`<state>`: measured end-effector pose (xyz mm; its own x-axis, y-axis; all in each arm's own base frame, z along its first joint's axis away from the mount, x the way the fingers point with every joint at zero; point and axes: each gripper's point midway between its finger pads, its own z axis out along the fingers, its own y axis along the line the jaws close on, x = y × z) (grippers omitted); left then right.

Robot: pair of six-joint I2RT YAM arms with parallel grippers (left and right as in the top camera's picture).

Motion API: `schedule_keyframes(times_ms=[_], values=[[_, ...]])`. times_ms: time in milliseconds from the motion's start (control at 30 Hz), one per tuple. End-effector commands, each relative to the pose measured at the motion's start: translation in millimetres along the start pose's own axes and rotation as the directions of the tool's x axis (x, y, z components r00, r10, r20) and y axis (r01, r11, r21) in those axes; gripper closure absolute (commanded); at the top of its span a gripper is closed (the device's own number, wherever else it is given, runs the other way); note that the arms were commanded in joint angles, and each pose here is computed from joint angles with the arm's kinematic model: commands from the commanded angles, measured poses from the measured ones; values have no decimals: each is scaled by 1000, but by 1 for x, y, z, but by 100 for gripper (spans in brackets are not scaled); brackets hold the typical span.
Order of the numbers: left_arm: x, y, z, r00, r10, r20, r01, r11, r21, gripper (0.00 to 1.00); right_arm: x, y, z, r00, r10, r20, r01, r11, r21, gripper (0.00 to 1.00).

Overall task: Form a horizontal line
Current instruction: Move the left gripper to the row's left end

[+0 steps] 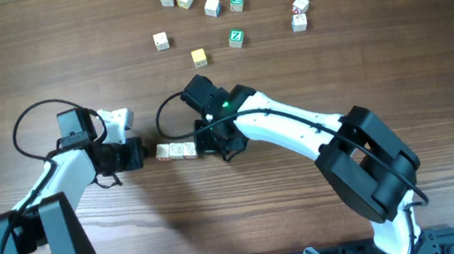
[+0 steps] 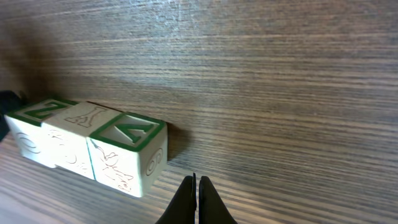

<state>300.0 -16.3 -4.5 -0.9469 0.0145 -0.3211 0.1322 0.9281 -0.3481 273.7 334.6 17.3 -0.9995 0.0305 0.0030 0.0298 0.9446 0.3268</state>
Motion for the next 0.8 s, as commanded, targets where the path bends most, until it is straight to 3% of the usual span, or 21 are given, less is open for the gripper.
schedule_keyframes(times_ms=[0,767], values=[[13,5,12,998,41,-54,-42,999,-11,96,-6,-14,2,998,47,42,-49,997,59,95],[18,-3,12,997,25,-70,-23,999,35,96,6,4,34,999,-7,-50,5,1000,-29,95]])
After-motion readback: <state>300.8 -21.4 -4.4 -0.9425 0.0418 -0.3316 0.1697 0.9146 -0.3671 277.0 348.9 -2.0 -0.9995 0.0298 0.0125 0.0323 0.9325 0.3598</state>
